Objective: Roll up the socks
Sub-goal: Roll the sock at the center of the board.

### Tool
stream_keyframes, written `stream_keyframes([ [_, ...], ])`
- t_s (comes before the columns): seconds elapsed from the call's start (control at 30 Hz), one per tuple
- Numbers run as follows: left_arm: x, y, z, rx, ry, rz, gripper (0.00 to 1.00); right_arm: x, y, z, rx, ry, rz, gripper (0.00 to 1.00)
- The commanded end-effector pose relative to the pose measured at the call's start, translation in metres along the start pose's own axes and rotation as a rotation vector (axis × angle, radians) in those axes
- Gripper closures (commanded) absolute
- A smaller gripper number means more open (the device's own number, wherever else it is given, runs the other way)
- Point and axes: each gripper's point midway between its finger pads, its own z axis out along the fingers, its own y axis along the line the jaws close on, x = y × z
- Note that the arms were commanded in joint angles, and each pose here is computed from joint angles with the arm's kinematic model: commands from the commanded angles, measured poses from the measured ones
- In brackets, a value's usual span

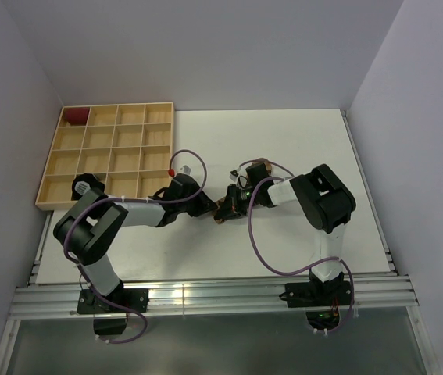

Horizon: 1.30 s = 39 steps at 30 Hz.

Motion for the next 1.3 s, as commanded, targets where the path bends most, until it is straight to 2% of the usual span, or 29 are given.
stream_keyframes([
  [0.0,0.003,0.030,0.006,-0.134,-0.009,-0.051,0.75,0.003,-0.019,0.001,0.085,0.001,0.020,0.95],
  [0.3,0.003,0.048,0.006,-0.235,-0.024,-0.094,0.76,0.010,-0.011,-0.013,0.106,-0.031,-0.033,0.70],
  [0.4,0.000,0.049,0.006,-0.254,-0.036,-0.097,0.76,0.010,0.000,-0.022,0.099,-0.060,-0.060,0.66],
  [0.53,-0.002,0.048,0.005,-0.265,-0.040,-0.103,0.76,0.009,0.003,-0.033,0.135,-0.111,-0.109,0.65],
  [0.67,-0.002,0.047,0.006,-0.272,-0.035,-0.112,0.76,-0.002,0.017,-0.050,0.169,-0.209,-0.241,0.65],
  [0.73,-0.003,0.045,0.007,-0.273,-0.033,-0.115,0.76,-0.015,0.025,-0.063,0.227,-0.304,-0.325,0.61],
  [0.93,0.001,0.046,0.009,-0.285,-0.013,-0.129,0.76,-0.028,0.044,-0.074,0.375,-0.472,-0.608,0.49],
  [1.07,0.005,0.048,0.010,-0.294,0.003,-0.140,0.76,-0.026,0.051,-0.065,0.434,-0.508,-0.718,0.47],
  [1.27,0.008,0.049,0.009,-0.299,0.012,-0.156,0.77,-0.017,0.044,-0.044,0.520,-0.479,-0.803,0.44],
])
